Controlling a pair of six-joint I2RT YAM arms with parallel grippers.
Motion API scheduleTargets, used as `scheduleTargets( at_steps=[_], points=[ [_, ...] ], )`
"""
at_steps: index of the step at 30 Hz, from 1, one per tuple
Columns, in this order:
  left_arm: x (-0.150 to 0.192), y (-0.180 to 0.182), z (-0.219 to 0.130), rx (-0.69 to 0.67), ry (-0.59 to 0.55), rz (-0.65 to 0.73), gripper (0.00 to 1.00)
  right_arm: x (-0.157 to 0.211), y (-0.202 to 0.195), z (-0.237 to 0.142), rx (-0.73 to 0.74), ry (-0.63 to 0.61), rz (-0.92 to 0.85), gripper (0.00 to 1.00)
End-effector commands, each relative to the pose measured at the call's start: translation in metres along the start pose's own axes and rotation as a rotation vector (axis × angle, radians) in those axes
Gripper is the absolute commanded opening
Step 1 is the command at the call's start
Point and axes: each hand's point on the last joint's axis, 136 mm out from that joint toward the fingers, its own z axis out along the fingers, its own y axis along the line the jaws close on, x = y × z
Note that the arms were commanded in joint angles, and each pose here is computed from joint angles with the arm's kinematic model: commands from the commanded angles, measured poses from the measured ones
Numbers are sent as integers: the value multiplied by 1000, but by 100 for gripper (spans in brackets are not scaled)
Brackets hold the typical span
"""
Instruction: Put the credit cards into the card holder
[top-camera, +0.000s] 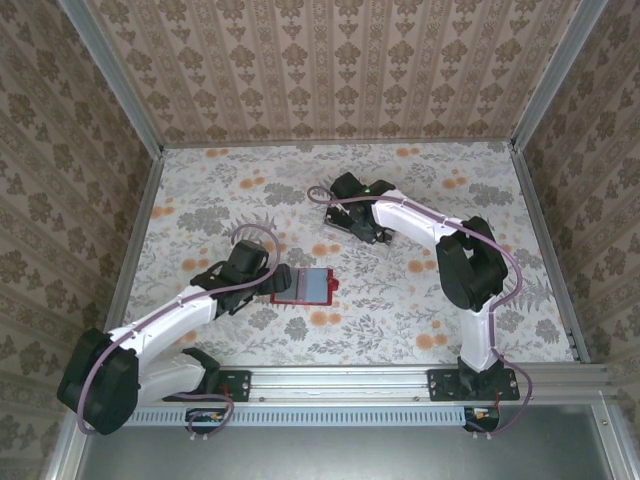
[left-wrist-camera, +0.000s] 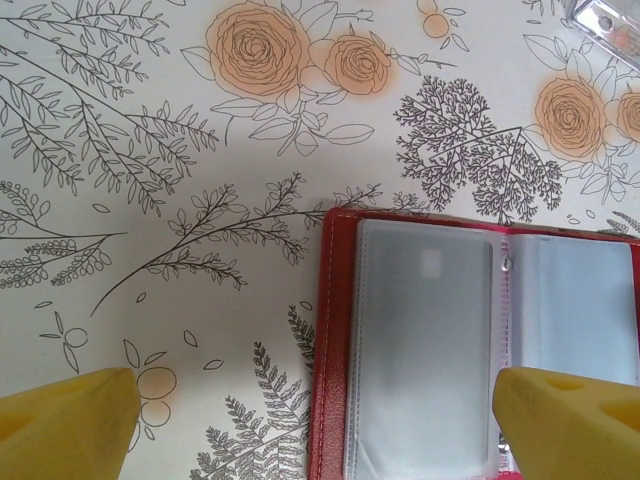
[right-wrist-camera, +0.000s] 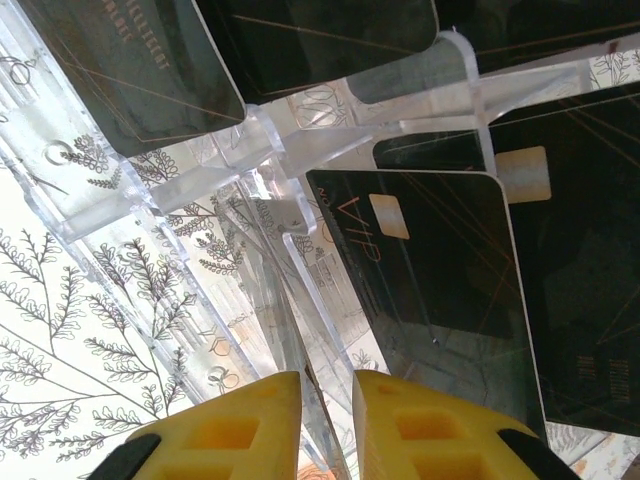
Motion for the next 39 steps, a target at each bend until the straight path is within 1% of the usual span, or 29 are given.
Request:
scheduleTargets(
  at_steps=[1, 7, 12, 15, 20, 22, 29, 34, 36, 39],
  points=[
    [-8, -5, -1, 16, -14, 8, 100, 7, -12, -8, 38, 2, -9, 21],
    [-8, -5, -2, 15, -16, 9, 100, 9, -11, -6, 40, 13, -15, 19],
    [-8, -5, -2, 18, -15, 8, 100, 8, -14, -10, 48, 2, -24, 9],
    [-8, -6, -2, 20, -15, 8, 100, 5, -17, -17, 66, -15, -42, 8],
    [-9, -7, 0, 24, -15, 15, 100, -1, -22, -30, 111, -42, -74, 0],
    [-9, -7, 1, 22, -12, 19, 100, -4, -24, -36, 131, -49, -85, 0],
    [-11, -9, -2, 30, -18, 14, 100, -13, -27, -67, 179, -90, -101, 0],
    [-11, -7, -4, 26, -23, 10, 100, -19, -25, -103, 182, -158, -39, 0],
    [-12, -6, -7, 24, -30, 8, 100, -21, -18, -116, 174, -181, 3, 0],
    [-12, -1, -11, 6, -39, 8, 100, -23, 6, -131, 130, -214, 67, 0]
  ],
)
